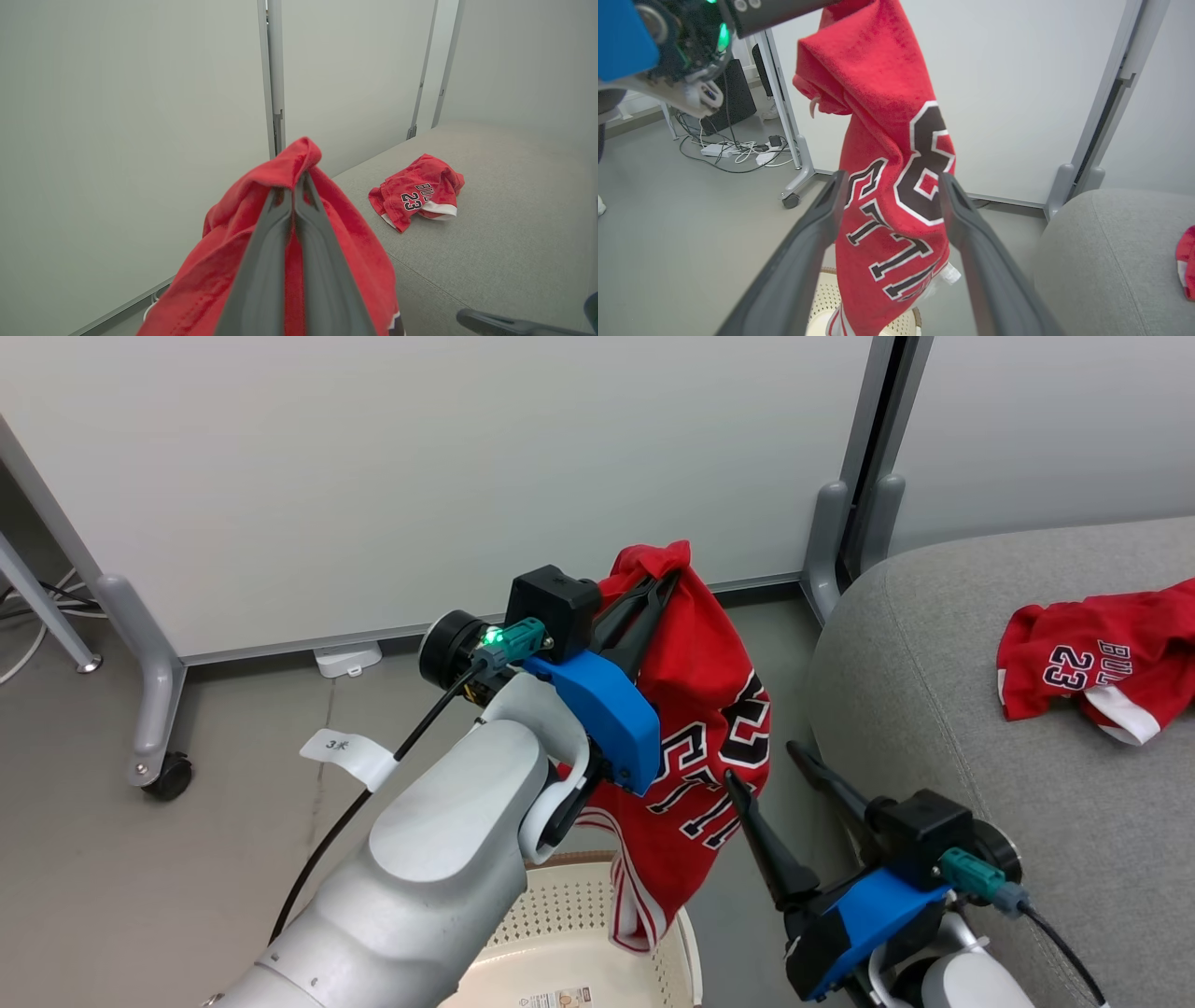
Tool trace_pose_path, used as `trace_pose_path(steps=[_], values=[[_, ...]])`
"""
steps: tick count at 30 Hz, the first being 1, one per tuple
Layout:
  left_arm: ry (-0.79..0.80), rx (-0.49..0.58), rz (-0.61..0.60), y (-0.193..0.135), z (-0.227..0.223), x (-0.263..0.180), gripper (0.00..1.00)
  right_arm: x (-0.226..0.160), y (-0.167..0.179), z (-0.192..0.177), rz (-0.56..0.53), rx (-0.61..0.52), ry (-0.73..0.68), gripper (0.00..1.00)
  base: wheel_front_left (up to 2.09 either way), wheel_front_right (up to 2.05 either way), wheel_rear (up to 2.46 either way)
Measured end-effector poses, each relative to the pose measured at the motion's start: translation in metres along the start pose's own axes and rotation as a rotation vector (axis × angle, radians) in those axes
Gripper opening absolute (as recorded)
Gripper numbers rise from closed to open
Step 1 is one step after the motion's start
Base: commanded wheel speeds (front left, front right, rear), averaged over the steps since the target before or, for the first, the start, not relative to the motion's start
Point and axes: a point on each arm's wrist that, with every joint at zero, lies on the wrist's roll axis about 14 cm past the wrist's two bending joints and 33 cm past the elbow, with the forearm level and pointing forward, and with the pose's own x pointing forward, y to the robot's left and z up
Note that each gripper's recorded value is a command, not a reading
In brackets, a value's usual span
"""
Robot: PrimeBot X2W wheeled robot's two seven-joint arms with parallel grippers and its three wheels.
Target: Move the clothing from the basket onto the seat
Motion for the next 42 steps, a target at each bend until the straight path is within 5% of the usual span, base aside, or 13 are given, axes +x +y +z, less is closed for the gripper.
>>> trace_pose_path(steps=[15, 24, 27, 42], values=[[0.006, -0.004, -0.014, 0.006, -0.008, 0.003, 0.00, 0.036, -0.044, -0.017, -0.057, -0.046, 0.129, 1.00, 0.00, 0.00, 0.00], [-0.002, -0.013, -0.058, -0.003, -0.006, 0.002, 0.00, 0.058, -0.024, -0.049, 0.049, 0.038, 0.259, 1.00, 0.00, 0.00, 0.00], [-0.003, -0.011, -0.071, -0.007, -0.005, 0.002, 0.00, 0.060, -0.018, -0.058, 0.083, 0.044, 0.301, 0.00, 0.00, 0.00, 0.00], [-0.019, 0.000, -0.052, -0.006, -0.001, 0.004, 0.00, 0.058, -0.020, -0.059, 0.106, 0.039, 0.268, 0.00, 0.00, 0.00, 0.00]])
